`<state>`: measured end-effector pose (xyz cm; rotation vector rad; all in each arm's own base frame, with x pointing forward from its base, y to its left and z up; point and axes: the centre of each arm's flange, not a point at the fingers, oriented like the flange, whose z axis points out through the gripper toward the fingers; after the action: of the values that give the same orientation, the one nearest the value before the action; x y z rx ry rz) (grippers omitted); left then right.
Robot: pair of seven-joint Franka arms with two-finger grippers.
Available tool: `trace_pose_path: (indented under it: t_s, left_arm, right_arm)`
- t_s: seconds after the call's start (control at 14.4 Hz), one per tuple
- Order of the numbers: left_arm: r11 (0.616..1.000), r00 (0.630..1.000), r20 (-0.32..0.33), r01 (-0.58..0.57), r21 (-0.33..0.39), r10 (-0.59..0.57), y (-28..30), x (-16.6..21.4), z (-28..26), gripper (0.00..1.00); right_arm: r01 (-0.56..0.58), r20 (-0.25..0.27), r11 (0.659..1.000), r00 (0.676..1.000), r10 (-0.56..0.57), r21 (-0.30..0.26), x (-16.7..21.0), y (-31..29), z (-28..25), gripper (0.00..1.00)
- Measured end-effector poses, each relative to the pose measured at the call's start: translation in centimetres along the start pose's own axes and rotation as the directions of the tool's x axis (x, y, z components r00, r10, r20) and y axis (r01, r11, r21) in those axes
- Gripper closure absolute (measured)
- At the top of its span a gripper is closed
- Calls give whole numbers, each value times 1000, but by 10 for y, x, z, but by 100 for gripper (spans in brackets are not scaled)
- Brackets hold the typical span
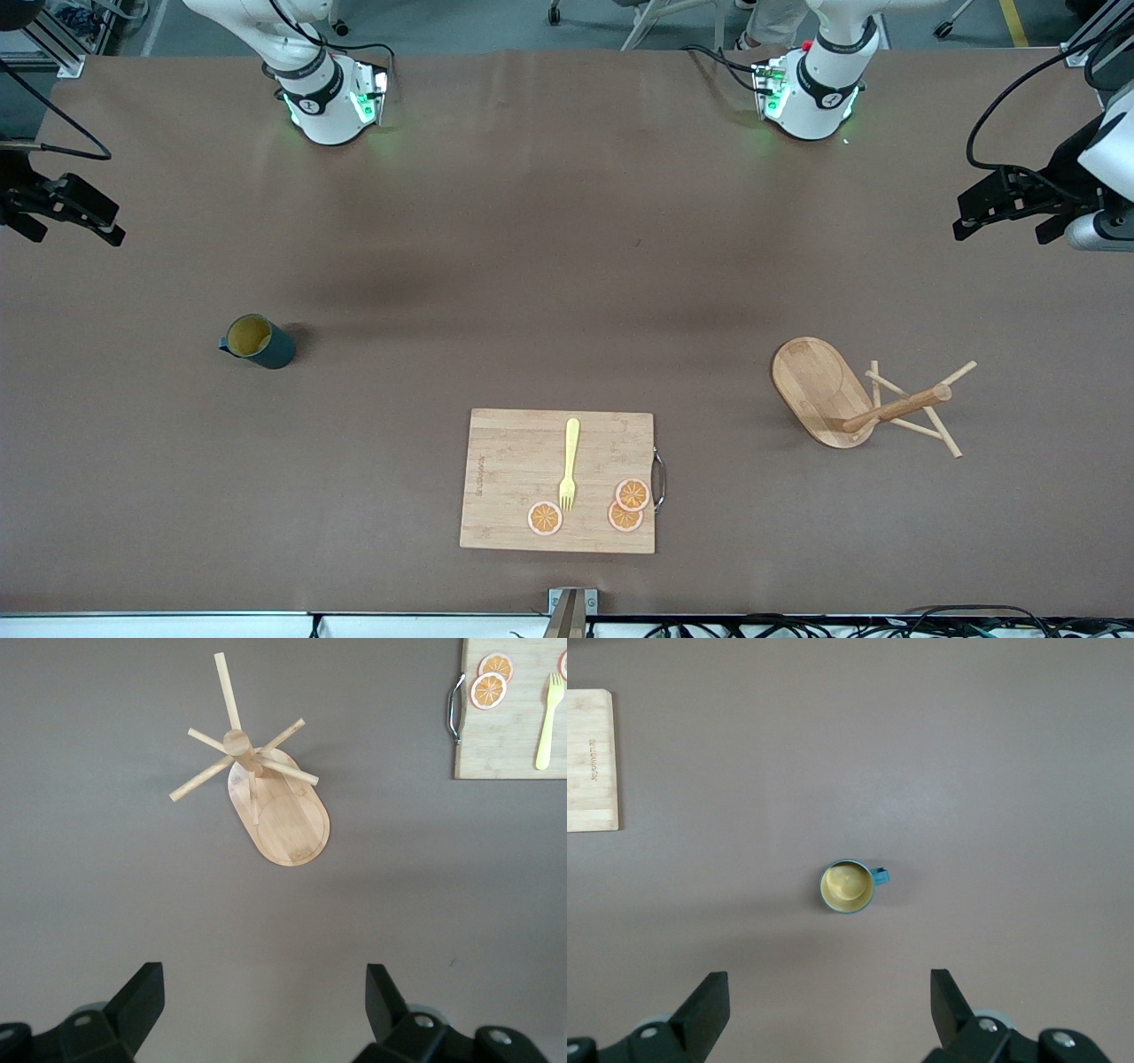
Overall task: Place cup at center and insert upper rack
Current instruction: 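Reach the right gripper down to the teal mug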
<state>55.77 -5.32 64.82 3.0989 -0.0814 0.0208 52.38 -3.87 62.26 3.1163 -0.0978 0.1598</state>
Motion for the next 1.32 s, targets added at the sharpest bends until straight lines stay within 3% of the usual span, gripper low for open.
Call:
trace_pose_path:
  t_s: [0.97,1.32]
  left_arm:
    - [1000,1000,0,-3,0,3,1,0,0,0]
    - [1000,1000,-5,-3,0,3,1,0,-1,0]
  right_arm:
    - [-4,5,1000,1000,4,0,0,2,2,0]
    - [-4,80,1000,997,4,2,20,2,49,0]
